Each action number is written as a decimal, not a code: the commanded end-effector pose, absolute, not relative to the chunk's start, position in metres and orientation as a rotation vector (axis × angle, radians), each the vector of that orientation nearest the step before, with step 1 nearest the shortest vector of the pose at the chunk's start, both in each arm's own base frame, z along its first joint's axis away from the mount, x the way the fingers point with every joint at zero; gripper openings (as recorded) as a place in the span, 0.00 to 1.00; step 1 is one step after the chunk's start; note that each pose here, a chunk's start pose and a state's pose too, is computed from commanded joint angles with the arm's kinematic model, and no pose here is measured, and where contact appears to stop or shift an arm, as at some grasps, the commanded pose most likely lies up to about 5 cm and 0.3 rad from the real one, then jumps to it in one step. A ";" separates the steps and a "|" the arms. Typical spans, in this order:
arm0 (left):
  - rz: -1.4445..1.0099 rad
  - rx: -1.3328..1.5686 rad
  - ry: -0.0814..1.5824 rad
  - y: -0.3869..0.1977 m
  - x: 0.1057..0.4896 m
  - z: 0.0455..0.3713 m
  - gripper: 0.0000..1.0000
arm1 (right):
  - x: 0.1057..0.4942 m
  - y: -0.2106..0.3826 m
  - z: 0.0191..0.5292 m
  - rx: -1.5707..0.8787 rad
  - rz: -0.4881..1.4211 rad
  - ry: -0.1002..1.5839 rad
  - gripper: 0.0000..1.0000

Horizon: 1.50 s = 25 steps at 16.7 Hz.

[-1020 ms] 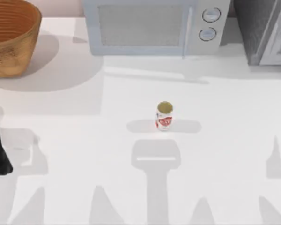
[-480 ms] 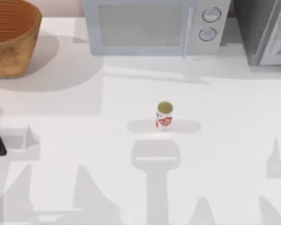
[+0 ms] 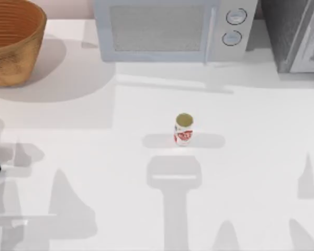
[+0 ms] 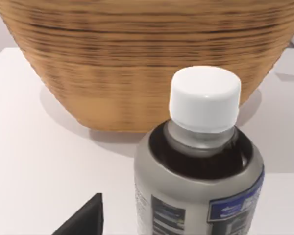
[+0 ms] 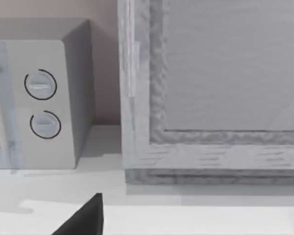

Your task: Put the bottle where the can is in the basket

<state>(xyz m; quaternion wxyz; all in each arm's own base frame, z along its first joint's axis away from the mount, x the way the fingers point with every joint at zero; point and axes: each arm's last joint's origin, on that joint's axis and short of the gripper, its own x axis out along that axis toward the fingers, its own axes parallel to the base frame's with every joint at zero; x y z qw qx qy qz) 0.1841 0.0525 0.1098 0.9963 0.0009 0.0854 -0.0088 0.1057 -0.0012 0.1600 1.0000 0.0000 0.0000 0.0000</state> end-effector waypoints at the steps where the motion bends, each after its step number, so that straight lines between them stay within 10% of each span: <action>1: -0.018 0.002 0.176 0.055 0.185 0.105 1.00 | 0.106 -0.001 0.160 0.000 0.000 0.000 1.00; 25: -0.020 0.001 0.202 0.063 0.247 0.074 1.00 | 0.106 -0.001 0.160 0.000 0.000 0.000 1.00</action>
